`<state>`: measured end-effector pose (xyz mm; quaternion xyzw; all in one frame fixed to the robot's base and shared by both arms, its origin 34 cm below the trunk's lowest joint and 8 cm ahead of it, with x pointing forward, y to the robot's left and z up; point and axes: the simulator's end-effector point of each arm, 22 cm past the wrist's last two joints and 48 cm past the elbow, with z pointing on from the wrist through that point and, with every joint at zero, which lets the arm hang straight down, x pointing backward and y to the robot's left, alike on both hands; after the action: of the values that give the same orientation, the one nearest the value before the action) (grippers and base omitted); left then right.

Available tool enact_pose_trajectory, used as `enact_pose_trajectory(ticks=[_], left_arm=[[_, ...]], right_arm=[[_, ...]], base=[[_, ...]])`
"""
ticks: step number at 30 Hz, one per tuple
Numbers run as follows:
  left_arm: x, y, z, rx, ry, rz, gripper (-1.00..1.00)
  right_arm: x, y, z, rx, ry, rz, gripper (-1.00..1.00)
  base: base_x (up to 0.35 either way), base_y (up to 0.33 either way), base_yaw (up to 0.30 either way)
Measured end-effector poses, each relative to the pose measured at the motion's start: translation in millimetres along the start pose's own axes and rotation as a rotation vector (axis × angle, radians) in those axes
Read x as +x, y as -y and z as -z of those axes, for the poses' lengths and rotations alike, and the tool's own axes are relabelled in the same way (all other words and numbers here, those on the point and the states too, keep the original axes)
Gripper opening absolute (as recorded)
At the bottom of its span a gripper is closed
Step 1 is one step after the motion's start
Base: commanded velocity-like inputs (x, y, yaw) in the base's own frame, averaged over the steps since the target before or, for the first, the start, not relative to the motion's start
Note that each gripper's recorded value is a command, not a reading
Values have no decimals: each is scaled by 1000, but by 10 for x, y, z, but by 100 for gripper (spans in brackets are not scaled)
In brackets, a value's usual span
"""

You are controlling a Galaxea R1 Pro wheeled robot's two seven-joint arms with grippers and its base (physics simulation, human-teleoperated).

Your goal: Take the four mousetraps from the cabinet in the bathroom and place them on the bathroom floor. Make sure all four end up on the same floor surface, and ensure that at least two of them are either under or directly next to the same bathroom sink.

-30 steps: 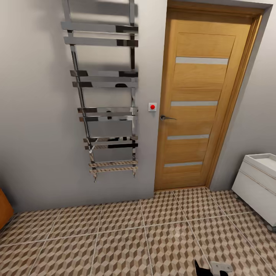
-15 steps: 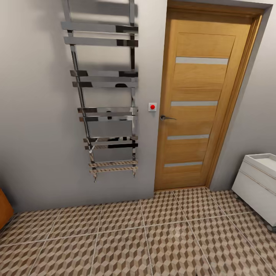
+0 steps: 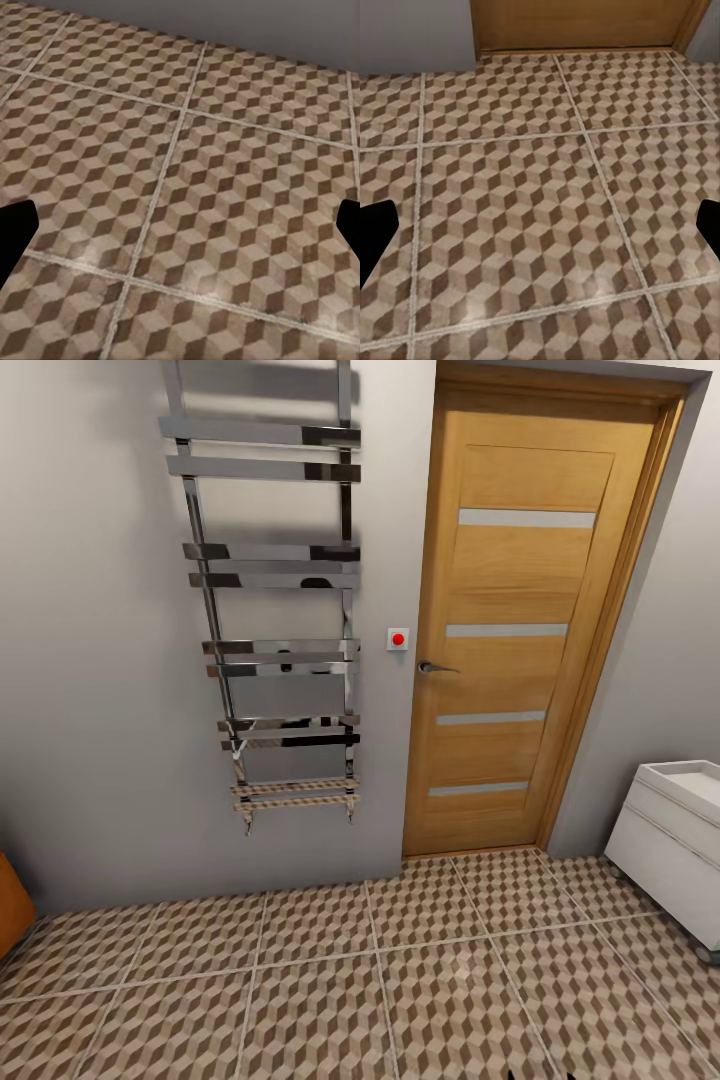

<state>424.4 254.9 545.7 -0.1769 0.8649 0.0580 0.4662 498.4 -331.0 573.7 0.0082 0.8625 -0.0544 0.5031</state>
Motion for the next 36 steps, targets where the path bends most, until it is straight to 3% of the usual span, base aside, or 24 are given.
enact_pose_trajectory(ticks=[25,36], left_arm=[[4,-3,-2,4,-2,-4,100],[17,52,11,15,-5,-3,100]], right_arm=[[16,-154,13,-17,-3,-13,100],[41,-167,13,-20,-14,-13,100]], base=[[0,0,1],[0,0,167]])
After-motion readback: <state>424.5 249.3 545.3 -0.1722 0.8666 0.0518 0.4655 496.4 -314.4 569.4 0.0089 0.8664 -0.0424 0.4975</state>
